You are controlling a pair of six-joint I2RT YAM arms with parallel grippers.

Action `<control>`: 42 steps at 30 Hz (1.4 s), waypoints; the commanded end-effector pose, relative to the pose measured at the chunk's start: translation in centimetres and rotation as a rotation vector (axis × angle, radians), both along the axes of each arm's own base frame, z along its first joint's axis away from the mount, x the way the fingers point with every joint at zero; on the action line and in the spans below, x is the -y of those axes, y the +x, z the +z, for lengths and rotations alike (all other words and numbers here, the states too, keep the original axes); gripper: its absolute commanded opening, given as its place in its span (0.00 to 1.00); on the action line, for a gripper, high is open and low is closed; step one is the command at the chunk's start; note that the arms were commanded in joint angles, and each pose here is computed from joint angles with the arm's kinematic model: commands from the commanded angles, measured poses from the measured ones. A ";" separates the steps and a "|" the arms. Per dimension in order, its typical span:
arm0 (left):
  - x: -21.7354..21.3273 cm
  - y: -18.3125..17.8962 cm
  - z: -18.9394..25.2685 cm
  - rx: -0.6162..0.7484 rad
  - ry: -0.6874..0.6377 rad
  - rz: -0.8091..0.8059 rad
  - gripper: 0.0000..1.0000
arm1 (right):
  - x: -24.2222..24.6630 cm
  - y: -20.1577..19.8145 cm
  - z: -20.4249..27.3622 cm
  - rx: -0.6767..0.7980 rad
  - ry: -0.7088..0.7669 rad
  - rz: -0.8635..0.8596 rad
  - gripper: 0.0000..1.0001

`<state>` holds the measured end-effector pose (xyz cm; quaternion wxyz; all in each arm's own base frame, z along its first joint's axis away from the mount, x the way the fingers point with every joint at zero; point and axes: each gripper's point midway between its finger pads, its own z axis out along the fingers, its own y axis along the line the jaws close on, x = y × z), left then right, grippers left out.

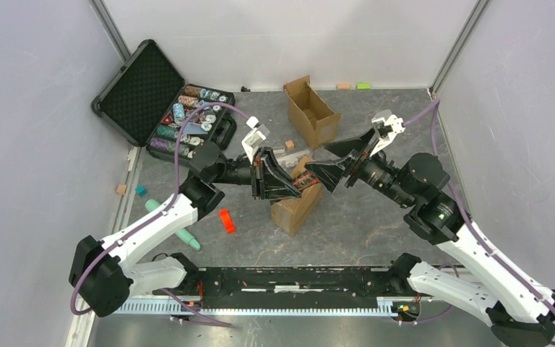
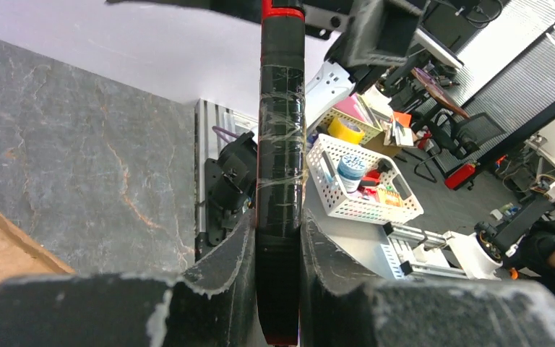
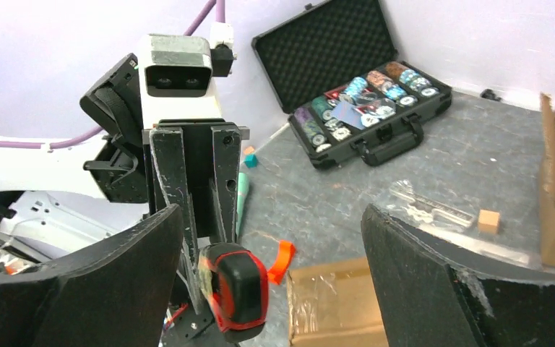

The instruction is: Unpack the express box

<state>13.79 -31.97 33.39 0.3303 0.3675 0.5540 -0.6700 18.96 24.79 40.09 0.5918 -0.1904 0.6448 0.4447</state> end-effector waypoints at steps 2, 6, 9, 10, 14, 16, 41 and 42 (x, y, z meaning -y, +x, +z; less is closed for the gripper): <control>-0.2 -0.1 3.0 0.027 -0.095 0.014 0.02 | -2.1 -1.6 2.9 0.049 0.201 0.182 0.89; 0.3 0.8 2.7 0.001 -0.087 0.033 0.02 | -3.2 -2.3 2.7 0.036 0.256 0.266 0.73; 0.5 1.1 2.6 -0.005 -0.086 0.034 0.02 | -3.8 -2.3 1.9 0.008 0.278 0.294 0.57; 0.6 1.2 2.5 -0.009 -0.083 0.036 0.02 | -3.9 -2.3 1.9 0.004 0.287 0.299 0.52; 0.8 1.7 1.8 -0.025 -0.067 0.057 0.02 | -4.3 -2.1 1.4 -0.020 0.309 0.312 0.27; 0.9 2.0 1.3 -0.041 -0.050 0.068 0.02 | -4.4 -2.0 1.0 -0.030 0.314 0.315 0.11; -7.4 7.4 -12.4 -0.352 0.519 0.576 0.65 | -3.1 -0.3 -3.9 0.205 0.185 0.025 0.00; -7.5 7.4 -12.6 -0.357 0.524 0.578 0.64 | -3.1 -0.4 -3.8 0.212 0.194 0.024 0.00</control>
